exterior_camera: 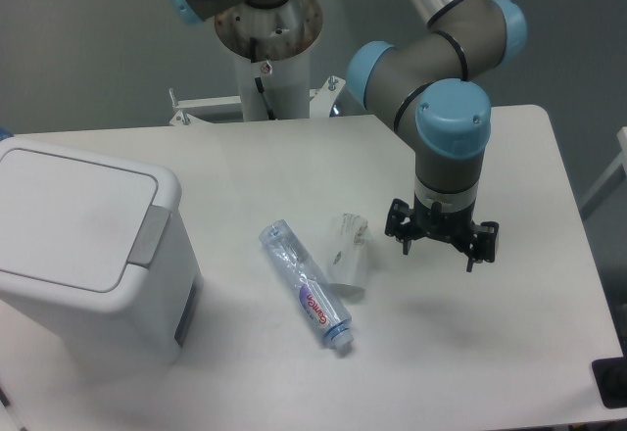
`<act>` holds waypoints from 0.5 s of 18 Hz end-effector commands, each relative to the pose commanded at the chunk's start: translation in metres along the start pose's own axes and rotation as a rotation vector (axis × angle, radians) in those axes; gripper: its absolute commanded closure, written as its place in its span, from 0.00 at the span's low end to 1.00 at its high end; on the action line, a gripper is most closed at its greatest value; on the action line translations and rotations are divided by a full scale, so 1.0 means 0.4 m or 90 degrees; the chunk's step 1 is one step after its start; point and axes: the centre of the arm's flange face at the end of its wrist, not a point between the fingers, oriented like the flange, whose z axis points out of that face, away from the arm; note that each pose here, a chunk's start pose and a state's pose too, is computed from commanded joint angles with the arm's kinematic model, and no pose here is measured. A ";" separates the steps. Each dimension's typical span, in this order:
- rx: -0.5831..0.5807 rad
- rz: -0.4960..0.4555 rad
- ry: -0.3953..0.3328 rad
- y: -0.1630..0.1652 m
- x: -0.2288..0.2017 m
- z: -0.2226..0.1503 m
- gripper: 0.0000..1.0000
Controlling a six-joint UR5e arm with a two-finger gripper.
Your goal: Open the trash can
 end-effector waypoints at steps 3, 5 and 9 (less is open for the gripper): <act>0.000 0.000 0.000 0.000 0.000 0.000 0.00; 0.001 0.001 0.000 -0.001 -0.001 -0.002 0.00; 0.000 -0.001 0.000 0.000 0.000 0.000 0.00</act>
